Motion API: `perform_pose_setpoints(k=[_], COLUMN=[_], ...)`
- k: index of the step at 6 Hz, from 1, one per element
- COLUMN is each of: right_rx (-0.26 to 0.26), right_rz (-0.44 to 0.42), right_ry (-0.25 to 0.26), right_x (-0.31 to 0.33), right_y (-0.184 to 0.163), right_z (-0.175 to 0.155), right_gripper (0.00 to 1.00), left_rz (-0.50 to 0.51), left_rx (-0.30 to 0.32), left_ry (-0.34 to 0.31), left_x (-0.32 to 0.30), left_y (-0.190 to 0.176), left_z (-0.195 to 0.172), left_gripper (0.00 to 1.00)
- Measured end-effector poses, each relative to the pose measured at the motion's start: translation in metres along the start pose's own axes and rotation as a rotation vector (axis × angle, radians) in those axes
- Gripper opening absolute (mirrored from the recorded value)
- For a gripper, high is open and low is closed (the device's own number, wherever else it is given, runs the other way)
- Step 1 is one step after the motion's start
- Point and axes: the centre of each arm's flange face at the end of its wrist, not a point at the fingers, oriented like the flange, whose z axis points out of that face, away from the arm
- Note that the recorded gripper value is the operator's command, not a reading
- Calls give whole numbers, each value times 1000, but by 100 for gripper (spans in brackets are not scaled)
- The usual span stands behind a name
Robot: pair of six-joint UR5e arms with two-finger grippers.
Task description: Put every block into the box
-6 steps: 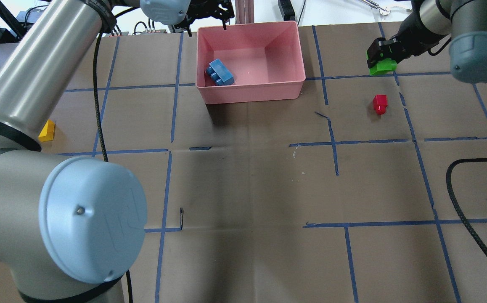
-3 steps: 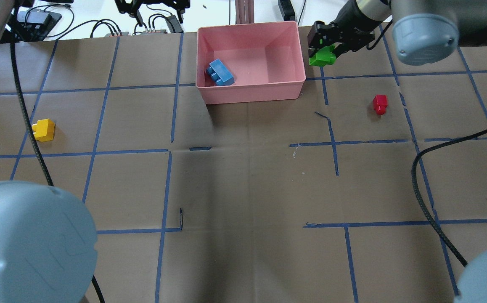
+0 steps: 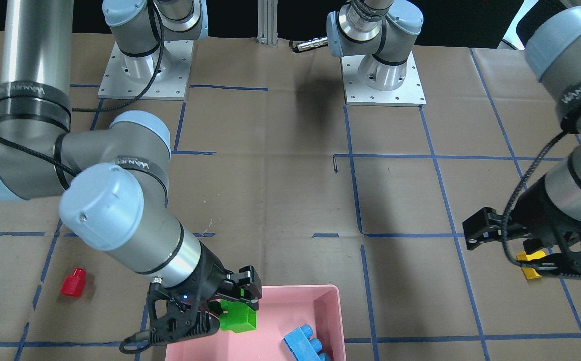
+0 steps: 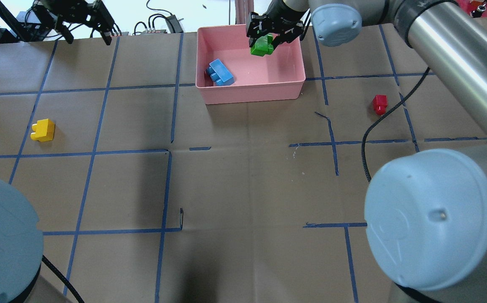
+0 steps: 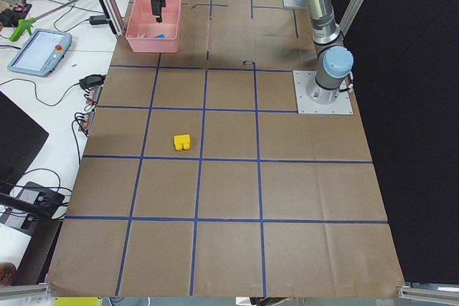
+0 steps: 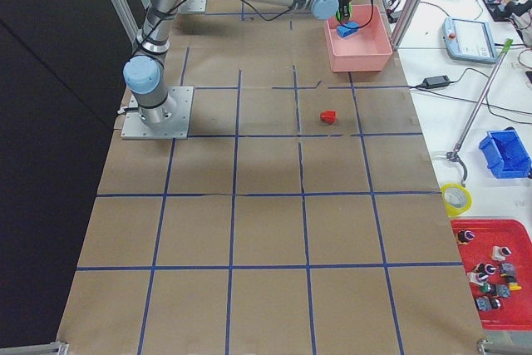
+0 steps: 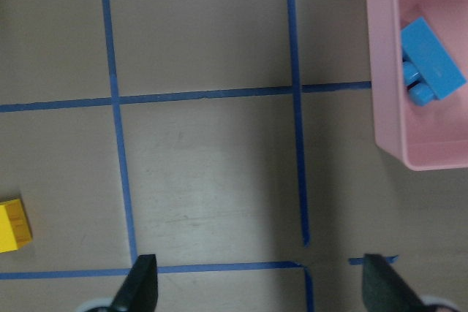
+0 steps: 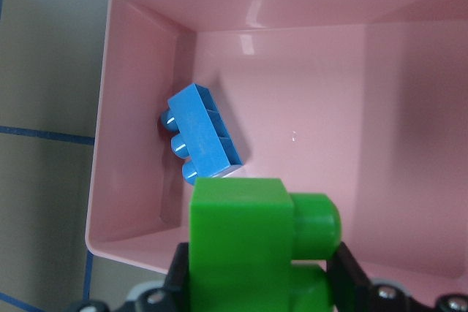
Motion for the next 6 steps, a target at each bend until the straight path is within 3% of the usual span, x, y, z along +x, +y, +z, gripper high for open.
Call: perform_pose_setpoints(k=[1,2,4,6], right_rx=[-13,-25,-31,15], right_rz=[-9,-12,-12,-40], right_ry=[-4,-5,-3,10], right_x=[-3,-1,0,-8], right_y=[-10,-13,-15,-26], right_z=[26,43,52,22], right_gripper=[81,100,100,100], left_rz=[-4,-35,-102,-165], left_rx=[-25,-50,-70,-18], left_ry=[10,25,42,6], left_x=[-44,-89,-168,-221], left_y=[13,28,58,79], left_z=[15,32,68,117], left_gripper=[96,95,94,94])
